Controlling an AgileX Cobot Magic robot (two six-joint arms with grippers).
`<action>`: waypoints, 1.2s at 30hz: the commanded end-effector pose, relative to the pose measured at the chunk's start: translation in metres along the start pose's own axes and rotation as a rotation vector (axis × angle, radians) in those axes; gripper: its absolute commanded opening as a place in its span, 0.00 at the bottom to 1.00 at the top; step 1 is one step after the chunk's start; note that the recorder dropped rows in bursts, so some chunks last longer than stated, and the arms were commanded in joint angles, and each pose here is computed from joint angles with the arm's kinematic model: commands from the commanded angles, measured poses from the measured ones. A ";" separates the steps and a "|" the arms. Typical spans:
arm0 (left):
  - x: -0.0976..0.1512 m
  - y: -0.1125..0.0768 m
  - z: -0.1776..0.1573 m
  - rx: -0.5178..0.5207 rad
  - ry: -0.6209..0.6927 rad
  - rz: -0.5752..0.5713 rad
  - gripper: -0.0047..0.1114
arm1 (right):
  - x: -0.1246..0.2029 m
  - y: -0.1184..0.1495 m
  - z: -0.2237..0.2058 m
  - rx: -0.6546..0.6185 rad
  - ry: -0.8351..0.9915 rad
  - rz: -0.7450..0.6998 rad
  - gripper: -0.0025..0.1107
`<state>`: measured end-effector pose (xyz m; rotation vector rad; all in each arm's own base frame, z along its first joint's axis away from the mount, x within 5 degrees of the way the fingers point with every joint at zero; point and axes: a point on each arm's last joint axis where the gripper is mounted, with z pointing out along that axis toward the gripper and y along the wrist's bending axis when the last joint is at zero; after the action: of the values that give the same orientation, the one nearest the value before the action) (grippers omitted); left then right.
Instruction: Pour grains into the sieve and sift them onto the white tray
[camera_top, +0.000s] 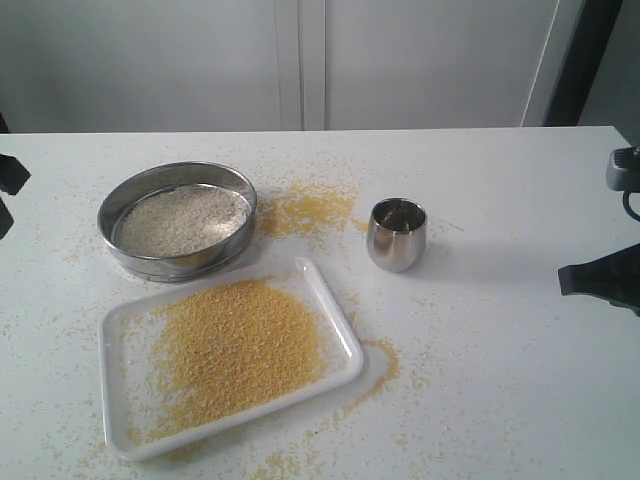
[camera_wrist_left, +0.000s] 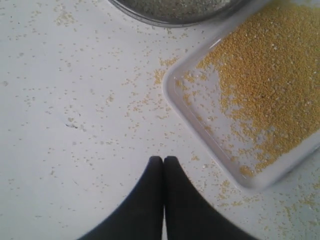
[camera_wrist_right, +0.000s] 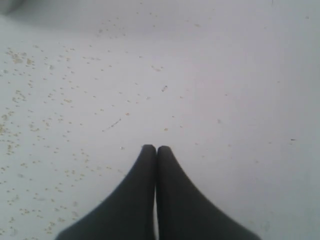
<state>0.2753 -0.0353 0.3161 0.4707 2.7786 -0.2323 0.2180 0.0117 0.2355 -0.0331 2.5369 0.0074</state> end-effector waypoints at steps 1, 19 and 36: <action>0.023 -0.006 -0.010 -0.005 -0.024 -0.003 0.05 | 0.000 -0.001 0.000 0.004 -0.009 0.005 0.02; 0.114 -0.039 -0.050 -0.043 -0.227 0.028 0.04 | 0.000 -0.001 0.000 0.004 -0.010 0.005 0.02; 0.126 -0.047 -0.069 -0.050 -0.345 0.041 0.04 | 0.001 -0.001 0.000 0.004 -0.008 0.005 0.02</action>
<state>0.1287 -0.0275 0.3451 0.4327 2.4315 -0.1970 0.2180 0.0117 0.2355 -0.0331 2.5369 0.0074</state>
